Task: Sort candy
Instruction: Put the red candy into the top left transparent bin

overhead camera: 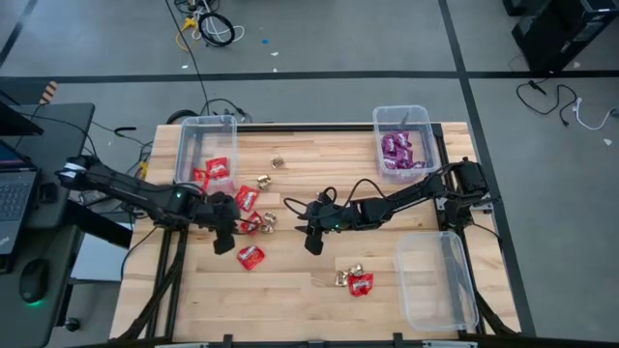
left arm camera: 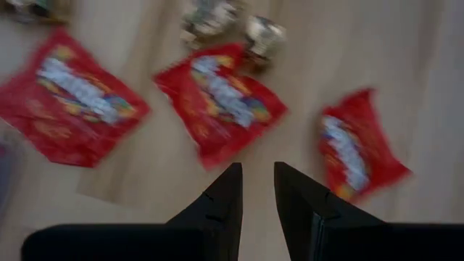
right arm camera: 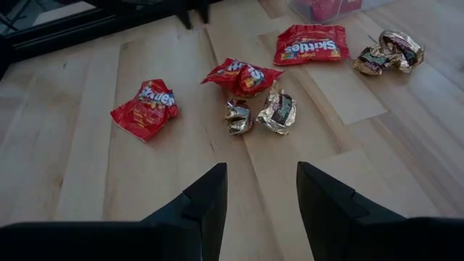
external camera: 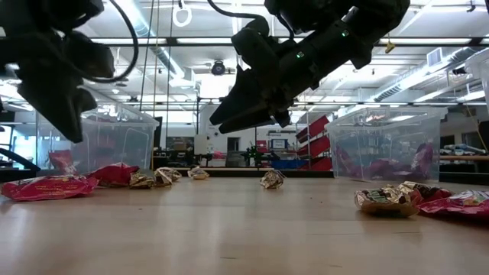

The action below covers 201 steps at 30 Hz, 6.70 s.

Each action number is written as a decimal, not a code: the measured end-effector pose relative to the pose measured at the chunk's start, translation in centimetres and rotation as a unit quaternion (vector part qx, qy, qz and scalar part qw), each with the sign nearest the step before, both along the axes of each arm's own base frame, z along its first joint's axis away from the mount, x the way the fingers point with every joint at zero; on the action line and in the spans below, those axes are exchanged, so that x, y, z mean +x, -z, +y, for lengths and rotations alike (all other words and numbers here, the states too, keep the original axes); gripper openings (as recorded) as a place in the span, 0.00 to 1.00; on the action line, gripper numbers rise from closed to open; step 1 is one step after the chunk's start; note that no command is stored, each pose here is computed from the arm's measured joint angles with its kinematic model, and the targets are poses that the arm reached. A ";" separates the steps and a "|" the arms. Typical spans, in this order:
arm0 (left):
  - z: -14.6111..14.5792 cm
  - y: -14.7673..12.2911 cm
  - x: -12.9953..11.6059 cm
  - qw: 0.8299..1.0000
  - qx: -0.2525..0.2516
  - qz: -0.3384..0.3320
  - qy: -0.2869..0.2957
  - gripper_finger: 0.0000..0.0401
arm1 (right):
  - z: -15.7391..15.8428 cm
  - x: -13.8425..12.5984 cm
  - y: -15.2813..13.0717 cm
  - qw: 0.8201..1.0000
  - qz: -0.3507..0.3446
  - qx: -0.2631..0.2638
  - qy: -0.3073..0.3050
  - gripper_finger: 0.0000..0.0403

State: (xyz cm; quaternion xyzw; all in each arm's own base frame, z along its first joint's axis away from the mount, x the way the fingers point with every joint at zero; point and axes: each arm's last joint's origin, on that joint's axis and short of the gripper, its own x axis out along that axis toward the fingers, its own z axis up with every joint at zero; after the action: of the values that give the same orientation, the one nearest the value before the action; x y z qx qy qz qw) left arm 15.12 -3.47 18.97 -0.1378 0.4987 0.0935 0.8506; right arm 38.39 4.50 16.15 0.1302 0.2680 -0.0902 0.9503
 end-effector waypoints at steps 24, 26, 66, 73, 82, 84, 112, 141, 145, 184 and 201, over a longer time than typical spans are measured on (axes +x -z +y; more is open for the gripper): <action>0.6 4.9 -0.7 0.995 0.081 -0.053 0.009 0.25 | 0.0 0.0 -0.1 1.000 -0.003 0.001 0.000 0.37; 0.6 5.0 -0.7 0.995 0.081 -0.052 0.009 0.28 | 0.0 0.0 -0.1 1.000 -0.003 0.001 0.000 0.37; 1.0 8.3 -1.9 0.993 0.057 -0.103 -0.026 0.20 | 0.0 0.1 -0.1 1.000 -0.007 0.001 0.000 0.37; 0.9 8.3 -1.8 0.993 0.050 -0.108 -0.021 0.01 | 0.0 0.1 -0.1 1.000 -0.007 0.001 0.000 0.37; 0.6 7.6 -1.1 0.988 0.043 -0.150 0.010 0.00 | 0.0 0.1 -0.1 1.000 -0.007 0.001 0.000 0.37; 0.6 7.2 -0.9 0.987 0.047 -0.155 0.016 0.00 | 0.0 0.1 -0.1 1.000 -0.007 0.001 0.000 0.37; 0.0 -8.3 3.1 0.951 0.234 -0.202 0.020 0.00 | 0.1 0.1 -0.1 1.000 -0.007 0.010 0.005 0.37; 6.3 -14.9 -5.5 0.892 0.333 -0.127 -0.279 0.00 | 0.0 0.1 -0.1 1.000 -0.007 -0.009 0.004 0.37; 7.1 -14.6 -5.7 0.892 0.332 -0.096 -0.291 0.00 | -0.1 0.1 -0.1 1.000 -0.007 -0.010 0.007 0.37; 17.8 -9.4 -3.6 0.919 0.185 0.166 -0.305 0.00 | -0.1 0.1 -0.1 1.000 -0.007 -0.010 0.006 0.37; 19.4 -8.1 -3.3 0.922 0.152 0.189 -0.303 0.00 | -0.1 0.1 -0.1 1.000 -0.007 -0.010 0.006 0.37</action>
State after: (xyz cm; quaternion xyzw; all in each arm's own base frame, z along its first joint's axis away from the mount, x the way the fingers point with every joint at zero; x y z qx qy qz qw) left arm 11.83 15.93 27.05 -0.1310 0.5647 0.4456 0.6822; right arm 38.46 4.45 16.27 0.1233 0.2597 -0.0976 0.9528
